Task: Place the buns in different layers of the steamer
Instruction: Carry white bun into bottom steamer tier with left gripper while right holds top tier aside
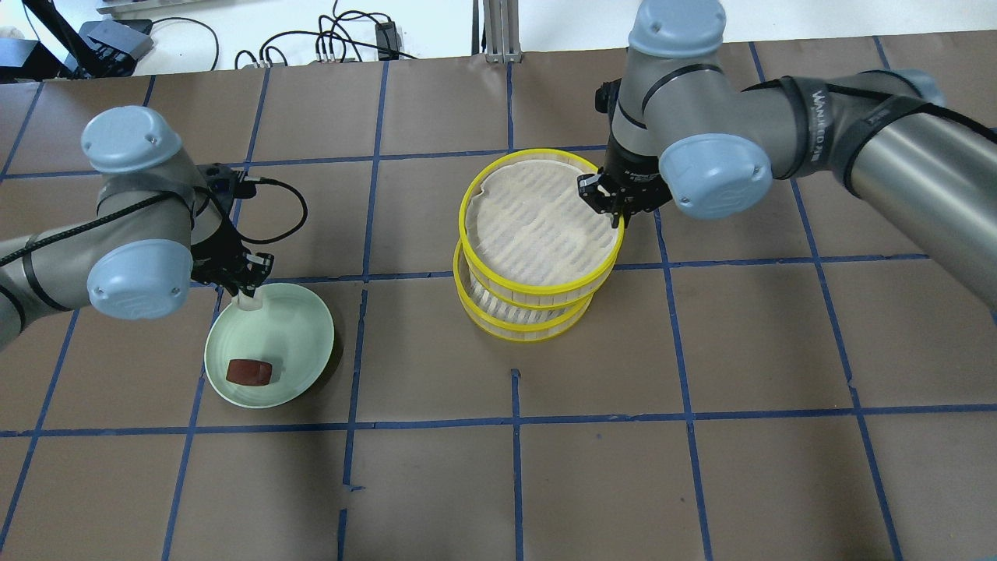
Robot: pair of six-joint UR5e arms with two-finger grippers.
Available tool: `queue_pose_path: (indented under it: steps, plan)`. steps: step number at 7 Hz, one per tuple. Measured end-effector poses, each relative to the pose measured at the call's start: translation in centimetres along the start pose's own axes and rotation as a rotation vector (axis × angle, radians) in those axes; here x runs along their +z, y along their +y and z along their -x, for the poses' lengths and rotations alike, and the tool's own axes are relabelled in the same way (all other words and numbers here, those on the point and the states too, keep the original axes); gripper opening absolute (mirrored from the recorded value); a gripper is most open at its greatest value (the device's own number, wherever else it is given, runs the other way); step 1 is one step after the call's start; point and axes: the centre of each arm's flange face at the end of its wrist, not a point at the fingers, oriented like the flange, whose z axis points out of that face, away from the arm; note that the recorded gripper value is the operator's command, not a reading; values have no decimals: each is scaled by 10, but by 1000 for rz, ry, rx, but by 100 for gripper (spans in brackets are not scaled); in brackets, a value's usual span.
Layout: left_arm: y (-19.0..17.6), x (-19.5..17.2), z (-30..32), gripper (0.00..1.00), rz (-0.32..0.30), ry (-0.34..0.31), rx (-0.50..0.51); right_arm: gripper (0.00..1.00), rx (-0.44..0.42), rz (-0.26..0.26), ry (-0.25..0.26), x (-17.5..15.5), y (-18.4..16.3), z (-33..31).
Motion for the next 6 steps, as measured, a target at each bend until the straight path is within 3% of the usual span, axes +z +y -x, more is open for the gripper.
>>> queue_pose_path:
  steps: [1, 3, 4, 5, 6]
  plan:
    - [-7, -11, -38, 9, -20, 68, -71, 8, -11, 20, 24, 7, -2, -41]
    - [-9, 1, -126, 9, -48, 134, -212, 8, -22, 59, 43, 22, 0, -86]
    - [-4, 20, -168, 41, -54, 157, -299, 8, -27, 71, 63, 25, 2, -93]
    - [7, 39, -205, 99, -36, 169, -394, 8, -29, 79, 73, 28, 3, -96]
    - [19, 54, -229, 100, -9, 168, -460, 8, -28, 83, 75, 29, 4, -96]
